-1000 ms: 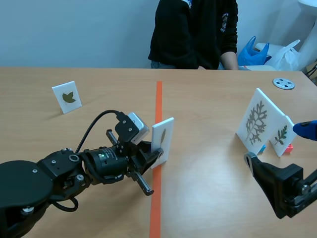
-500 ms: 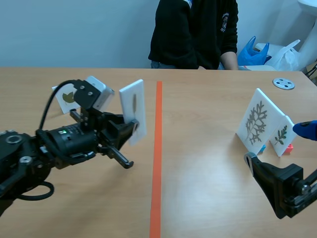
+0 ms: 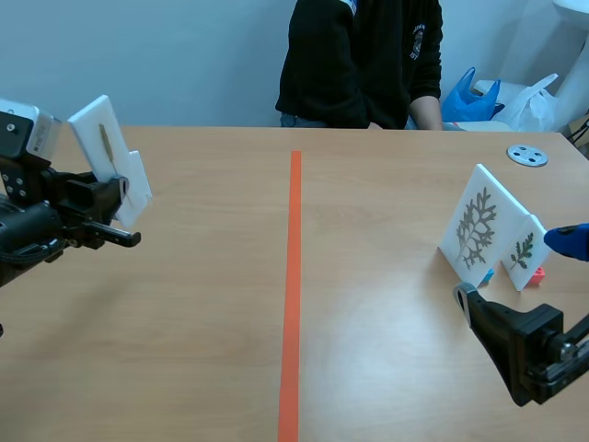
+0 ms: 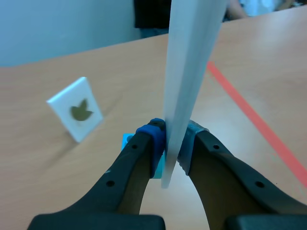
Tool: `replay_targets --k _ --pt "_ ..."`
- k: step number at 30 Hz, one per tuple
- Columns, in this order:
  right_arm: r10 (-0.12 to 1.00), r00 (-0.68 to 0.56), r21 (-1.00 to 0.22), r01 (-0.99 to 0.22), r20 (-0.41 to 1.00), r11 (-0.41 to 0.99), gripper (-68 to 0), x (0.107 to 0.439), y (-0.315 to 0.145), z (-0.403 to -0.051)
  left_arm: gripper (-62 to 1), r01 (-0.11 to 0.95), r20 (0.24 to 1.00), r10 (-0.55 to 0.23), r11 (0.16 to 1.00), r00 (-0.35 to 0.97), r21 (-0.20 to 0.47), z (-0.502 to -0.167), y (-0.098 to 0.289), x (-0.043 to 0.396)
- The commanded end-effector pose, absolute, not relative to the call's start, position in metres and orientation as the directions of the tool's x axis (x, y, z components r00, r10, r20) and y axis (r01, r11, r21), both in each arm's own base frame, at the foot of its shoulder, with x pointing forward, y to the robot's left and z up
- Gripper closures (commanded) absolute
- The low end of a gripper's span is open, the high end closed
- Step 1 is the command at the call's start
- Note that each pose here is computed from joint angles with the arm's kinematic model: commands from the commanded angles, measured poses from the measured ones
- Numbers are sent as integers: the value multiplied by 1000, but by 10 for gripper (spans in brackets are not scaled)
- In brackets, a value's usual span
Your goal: Sort the leaf by its shape. The table is split by an orange tape line. A compound leaf with several leaflets goes to the left side, a simple leaf with one blade goes to the right side. Return to the home posture when a red brick is placed on the table.
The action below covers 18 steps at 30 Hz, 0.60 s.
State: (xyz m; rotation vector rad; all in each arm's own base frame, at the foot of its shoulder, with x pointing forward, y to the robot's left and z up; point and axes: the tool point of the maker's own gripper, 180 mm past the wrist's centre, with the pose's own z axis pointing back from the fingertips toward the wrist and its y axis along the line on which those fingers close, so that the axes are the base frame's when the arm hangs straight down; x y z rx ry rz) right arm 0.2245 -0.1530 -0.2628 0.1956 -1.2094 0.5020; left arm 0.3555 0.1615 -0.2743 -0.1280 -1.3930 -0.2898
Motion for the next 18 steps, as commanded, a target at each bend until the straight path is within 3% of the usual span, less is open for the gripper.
replay_targets --k 1,18 --pt "258 220 -131 -465 941 875 -679 230 -151 -251 -31 269 986 -111 960 124 74 -269 162 366" --pt "258 219 -131 -465 941 875 -679 230 -151 -251 -32 60 981 -34 998 190 22 -320 242 420"
